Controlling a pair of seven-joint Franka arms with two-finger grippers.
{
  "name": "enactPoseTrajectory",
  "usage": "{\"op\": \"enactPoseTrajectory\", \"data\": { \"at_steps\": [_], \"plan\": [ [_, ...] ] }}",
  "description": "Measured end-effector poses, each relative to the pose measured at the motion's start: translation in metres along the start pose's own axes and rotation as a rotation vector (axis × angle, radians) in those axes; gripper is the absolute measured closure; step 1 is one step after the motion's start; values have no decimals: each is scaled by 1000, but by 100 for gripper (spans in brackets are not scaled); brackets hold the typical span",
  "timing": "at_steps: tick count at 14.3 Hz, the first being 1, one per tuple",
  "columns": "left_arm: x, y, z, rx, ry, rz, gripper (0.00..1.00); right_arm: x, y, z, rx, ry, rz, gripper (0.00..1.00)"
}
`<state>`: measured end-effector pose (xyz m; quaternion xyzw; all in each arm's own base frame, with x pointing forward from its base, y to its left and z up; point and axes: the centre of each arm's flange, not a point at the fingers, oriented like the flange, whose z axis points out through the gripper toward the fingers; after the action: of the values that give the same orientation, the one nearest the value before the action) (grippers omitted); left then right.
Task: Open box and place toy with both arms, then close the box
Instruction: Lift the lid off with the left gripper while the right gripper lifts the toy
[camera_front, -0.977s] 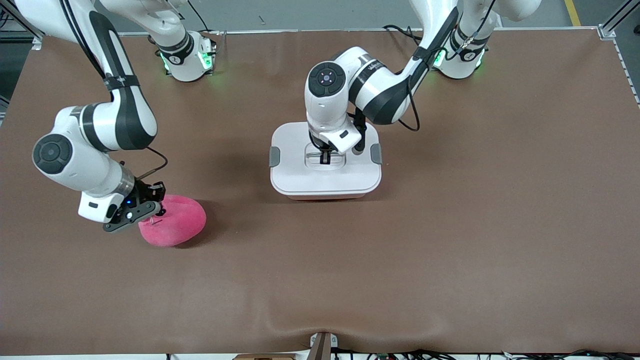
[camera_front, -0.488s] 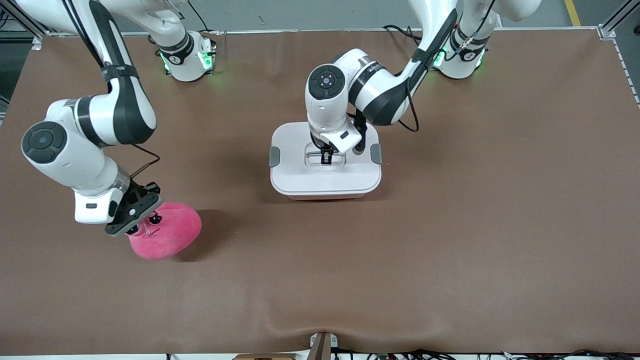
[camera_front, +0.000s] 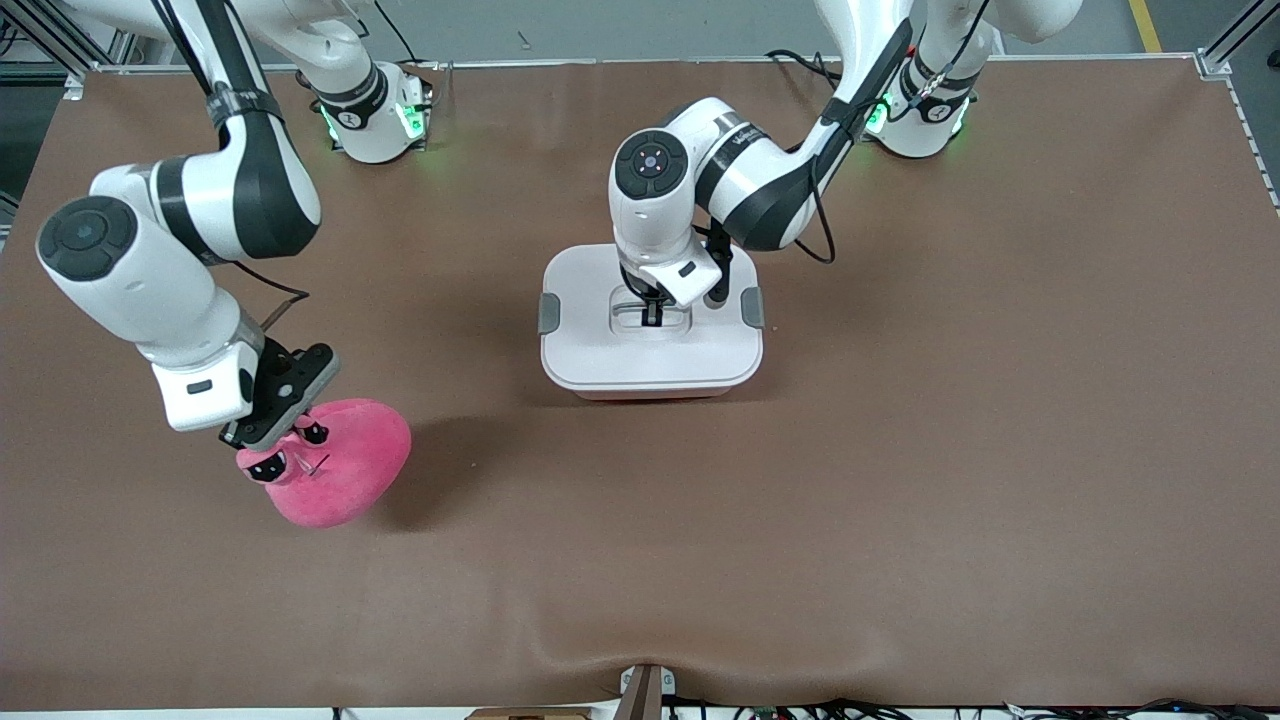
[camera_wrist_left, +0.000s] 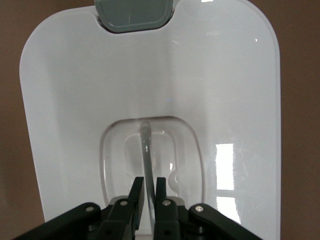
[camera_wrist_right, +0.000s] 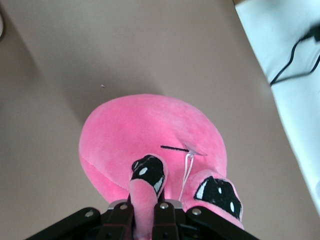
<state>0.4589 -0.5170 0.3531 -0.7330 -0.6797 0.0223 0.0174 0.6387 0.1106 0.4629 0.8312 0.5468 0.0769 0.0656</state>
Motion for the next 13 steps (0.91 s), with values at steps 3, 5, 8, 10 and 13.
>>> {"op": "enactPoseTrajectory", "data": {
  "at_steps": [3,5,8,10,13],
  "plan": [
    [-4,-4,-1,3,-2,-8,93,-1,4,-6,-13,4,-137,87],
    [-4,-5,-3,3,-3,-16,93,-3,8,-10,-20,4,-211,87],
    [-3,-6,-11,-2,-7,-18,93,-3,10,-14,-30,7,-276,87],
    [-3,-7,-20,-7,-12,-18,93,1,11,-20,-42,14,-318,87],
    [0,-11,-39,-10,-15,-16,93,17,5,-29,-57,25,-432,87]
  ]
}}
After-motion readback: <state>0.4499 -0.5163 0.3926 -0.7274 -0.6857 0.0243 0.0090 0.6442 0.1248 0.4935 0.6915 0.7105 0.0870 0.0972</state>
